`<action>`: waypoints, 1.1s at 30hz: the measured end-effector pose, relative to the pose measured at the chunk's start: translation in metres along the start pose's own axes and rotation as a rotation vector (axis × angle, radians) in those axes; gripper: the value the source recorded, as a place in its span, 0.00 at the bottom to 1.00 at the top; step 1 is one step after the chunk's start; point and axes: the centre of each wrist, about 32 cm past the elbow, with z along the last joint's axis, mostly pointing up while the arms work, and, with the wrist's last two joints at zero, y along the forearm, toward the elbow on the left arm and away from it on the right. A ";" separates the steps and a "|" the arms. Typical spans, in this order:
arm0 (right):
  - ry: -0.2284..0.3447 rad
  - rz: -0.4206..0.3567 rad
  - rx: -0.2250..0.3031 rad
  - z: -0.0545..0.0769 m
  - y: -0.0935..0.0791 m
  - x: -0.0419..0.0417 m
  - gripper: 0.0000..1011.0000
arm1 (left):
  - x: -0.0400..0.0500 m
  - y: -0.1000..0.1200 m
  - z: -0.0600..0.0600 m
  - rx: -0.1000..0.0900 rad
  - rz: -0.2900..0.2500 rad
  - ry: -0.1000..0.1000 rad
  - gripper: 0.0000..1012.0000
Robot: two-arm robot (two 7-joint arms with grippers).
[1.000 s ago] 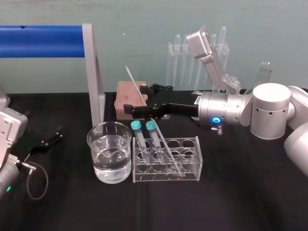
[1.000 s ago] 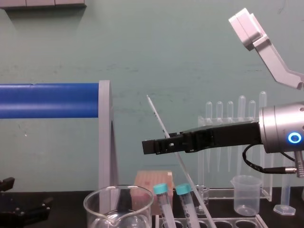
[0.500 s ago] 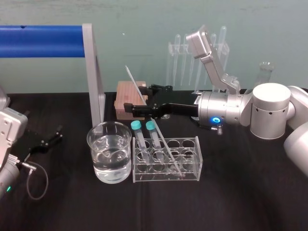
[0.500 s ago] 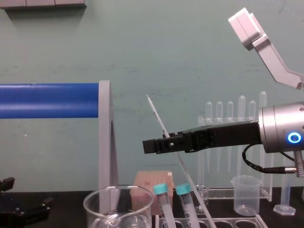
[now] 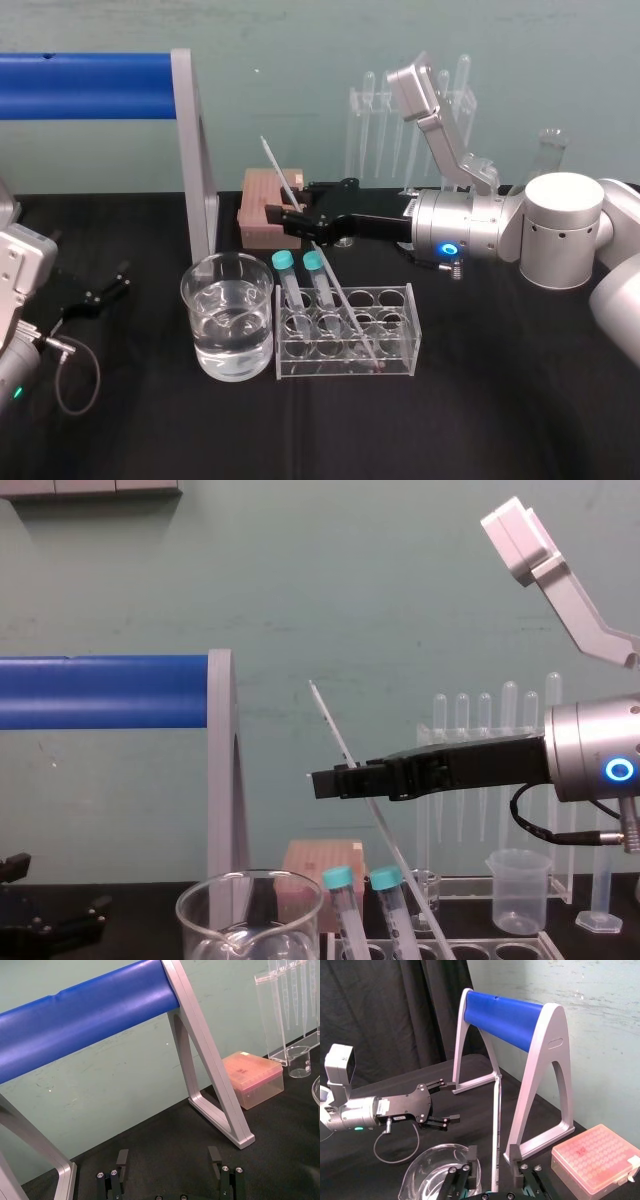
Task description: Hold the thermometer with one hand and immerse one end into the beaker, then reinsert it into the test tube rack.
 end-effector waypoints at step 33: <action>-0.119 0.014 0.132 -0.002 -0.012 -0.0185 0.05 | 0.0000 0.000 0.000 0.000 0.000 0.000 1.00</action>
